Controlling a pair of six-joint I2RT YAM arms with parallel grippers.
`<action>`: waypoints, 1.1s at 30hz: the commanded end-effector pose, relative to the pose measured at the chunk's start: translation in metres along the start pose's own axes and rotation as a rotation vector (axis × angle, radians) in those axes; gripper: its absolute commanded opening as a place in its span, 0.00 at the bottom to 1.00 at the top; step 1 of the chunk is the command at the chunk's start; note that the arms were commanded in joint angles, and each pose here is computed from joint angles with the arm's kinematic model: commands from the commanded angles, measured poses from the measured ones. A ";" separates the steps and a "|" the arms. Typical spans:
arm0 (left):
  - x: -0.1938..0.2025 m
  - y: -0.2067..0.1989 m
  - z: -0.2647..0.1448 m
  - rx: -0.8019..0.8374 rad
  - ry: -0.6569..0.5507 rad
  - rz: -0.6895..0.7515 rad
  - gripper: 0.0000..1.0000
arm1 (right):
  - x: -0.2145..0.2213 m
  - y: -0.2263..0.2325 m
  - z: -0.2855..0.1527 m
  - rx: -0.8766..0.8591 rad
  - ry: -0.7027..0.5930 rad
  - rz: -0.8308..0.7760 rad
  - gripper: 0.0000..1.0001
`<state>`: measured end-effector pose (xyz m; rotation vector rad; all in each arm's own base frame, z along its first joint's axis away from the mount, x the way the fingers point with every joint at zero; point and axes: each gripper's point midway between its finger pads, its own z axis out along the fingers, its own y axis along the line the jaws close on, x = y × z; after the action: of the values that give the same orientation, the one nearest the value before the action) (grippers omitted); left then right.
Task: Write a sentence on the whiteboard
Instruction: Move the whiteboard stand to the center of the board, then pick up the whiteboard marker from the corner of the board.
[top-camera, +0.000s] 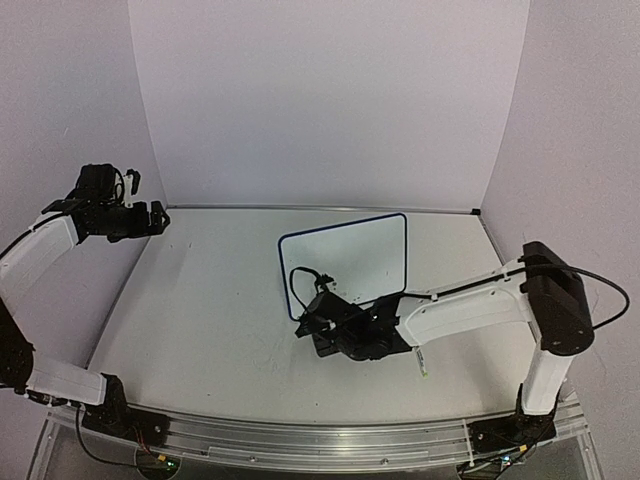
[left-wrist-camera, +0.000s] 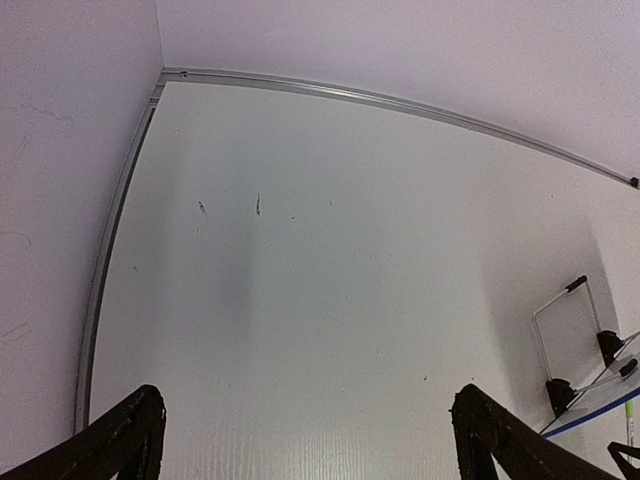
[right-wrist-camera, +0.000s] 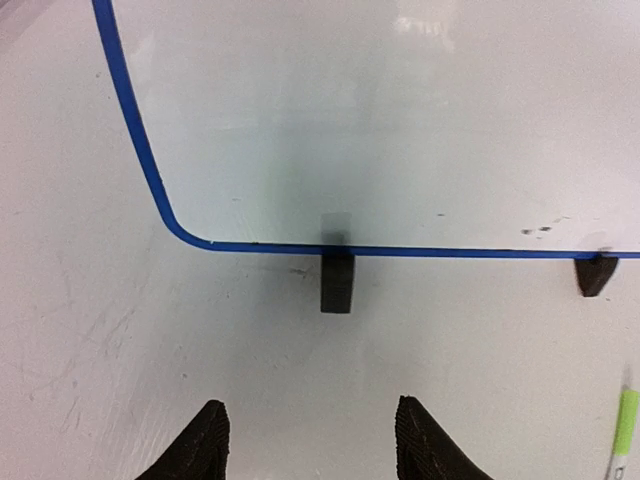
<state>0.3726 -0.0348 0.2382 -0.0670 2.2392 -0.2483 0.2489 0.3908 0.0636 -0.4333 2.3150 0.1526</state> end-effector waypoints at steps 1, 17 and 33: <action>-0.012 -0.007 -0.009 0.032 -0.049 -0.007 1.00 | -0.014 -0.040 -0.044 0.052 -0.019 0.041 0.54; -0.010 -0.017 -0.009 0.092 -0.048 -0.008 0.99 | 0.063 -0.183 -0.061 0.097 0.477 0.249 0.50; -0.008 -0.021 -0.006 0.119 -0.038 -0.013 0.99 | 0.103 -0.183 -0.037 0.082 0.658 0.199 0.35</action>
<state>0.3716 -0.0502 0.2398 -0.0352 2.2305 -0.3600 0.2190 0.1811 0.0230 -0.1730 2.9905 0.0332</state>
